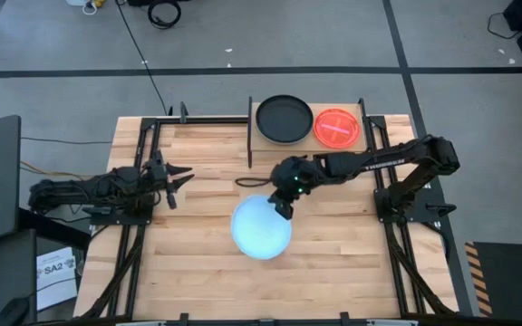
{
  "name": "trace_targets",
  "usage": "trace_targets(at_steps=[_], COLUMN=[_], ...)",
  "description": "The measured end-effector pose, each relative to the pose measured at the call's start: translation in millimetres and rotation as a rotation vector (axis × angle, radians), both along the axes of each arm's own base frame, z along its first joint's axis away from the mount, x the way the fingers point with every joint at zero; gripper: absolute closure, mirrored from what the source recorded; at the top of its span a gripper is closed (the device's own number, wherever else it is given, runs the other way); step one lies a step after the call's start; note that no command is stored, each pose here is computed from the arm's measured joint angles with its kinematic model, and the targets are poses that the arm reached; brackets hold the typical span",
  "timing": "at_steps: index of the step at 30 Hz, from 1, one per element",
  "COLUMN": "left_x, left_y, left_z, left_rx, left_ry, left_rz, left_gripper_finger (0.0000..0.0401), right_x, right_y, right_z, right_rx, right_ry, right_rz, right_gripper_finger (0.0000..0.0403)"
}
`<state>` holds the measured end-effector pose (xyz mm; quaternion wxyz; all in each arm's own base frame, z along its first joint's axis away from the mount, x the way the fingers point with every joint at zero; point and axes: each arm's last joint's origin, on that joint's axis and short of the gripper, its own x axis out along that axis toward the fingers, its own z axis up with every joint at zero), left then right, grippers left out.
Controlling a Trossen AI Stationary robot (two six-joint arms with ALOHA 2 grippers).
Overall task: Place and stack plates onto a shelf
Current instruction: Stack the blue plate on top of the black plate on the shelf
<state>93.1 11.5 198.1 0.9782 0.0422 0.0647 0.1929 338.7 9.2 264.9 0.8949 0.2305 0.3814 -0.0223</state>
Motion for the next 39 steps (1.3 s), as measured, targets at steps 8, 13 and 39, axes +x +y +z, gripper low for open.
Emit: trace_targets(at_steps=[8, 13, 39], left_x=[7, 9, 3], left_y=[-2, -2, -2], left_z=[-26, -30, -25], left_rx=[-0.006, -0.008, 0.06], left_ry=[-0.101, -0.129, -0.179], left_rz=[-0.07, -0.07, -0.071], left_gripper_finger=[0.0298, 0.0298, 0.0298], right_x=[4, 1, -43], right_y=[-22, -40, -155], right_z=[44, 67, 112], right_rx=[-0.057, -0.07, -0.255], right_ry=[-0.035, -0.026, 0.036], right_rz=[-0.036, -0.088, -0.371], right_gripper_finger=[0.0382, 0.0382, 0.0382])
